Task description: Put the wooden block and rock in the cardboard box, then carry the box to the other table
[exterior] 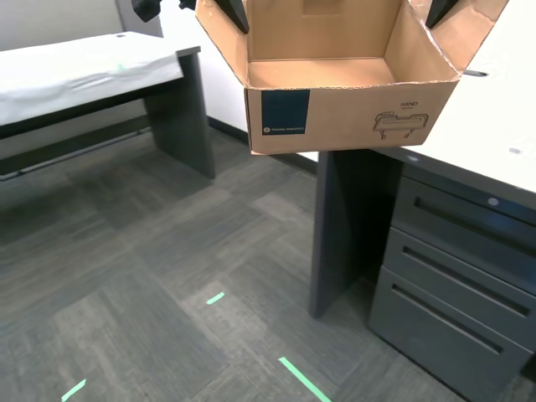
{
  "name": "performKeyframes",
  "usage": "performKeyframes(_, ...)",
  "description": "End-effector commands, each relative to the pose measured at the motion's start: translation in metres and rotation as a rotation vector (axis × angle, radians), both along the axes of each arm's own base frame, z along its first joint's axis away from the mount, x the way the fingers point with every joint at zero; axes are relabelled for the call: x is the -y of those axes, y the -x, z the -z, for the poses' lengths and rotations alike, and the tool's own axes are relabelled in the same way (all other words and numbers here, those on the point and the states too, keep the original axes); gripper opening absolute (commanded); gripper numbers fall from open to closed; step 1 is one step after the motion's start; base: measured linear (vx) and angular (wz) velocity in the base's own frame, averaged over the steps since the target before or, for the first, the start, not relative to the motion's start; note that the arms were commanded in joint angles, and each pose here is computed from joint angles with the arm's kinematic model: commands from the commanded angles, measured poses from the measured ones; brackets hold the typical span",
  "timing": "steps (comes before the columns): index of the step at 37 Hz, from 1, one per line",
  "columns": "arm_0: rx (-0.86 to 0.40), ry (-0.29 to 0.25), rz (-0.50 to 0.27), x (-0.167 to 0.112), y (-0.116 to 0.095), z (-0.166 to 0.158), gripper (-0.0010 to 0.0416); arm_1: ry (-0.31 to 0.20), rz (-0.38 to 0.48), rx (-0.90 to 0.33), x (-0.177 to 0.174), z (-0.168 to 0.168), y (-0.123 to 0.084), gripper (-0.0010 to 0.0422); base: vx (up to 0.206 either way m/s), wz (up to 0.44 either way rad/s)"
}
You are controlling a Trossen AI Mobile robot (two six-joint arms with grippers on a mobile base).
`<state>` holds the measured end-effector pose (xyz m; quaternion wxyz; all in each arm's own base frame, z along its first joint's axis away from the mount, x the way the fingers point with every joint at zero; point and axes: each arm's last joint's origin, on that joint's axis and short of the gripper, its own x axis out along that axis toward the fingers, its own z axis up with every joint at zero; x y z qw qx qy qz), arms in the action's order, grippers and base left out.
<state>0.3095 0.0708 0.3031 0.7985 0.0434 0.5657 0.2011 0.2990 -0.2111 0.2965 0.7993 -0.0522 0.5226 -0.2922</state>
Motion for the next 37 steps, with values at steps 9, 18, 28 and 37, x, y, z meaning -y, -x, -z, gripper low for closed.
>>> performKeyframes(9, -0.007, -0.006, -0.004, -0.0004, 0.0009, -0.0005, -0.0001, -0.001, 0.010, -0.024, 0.0036, 0.0000, 0.0050, -0.0001, 0.002, 0.212)
performKeyframes(18, -0.006, -0.005, -0.006, -0.0004, 0.0008, -0.0005, -0.0001, -0.004, 0.018, -0.021, 0.0042, 0.0000, 0.0055, -0.0001, 0.000, 0.222)
performKeyframes(28, -0.007, -0.006, -0.003, -0.0004, 0.0009, -0.0005, -0.0001, -0.011, 0.046, -0.014, 0.0075, 0.0003, 0.0083, -0.0001, -0.001, 0.206)
performKeyframes(37, -0.008, -0.006, -0.003, -0.0005, 0.0010, -0.0004, -0.0001, -0.019, 0.052, -0.020, 0.0073, 0.0008, 0.0094, -0.0001, 0.000, 0.205)
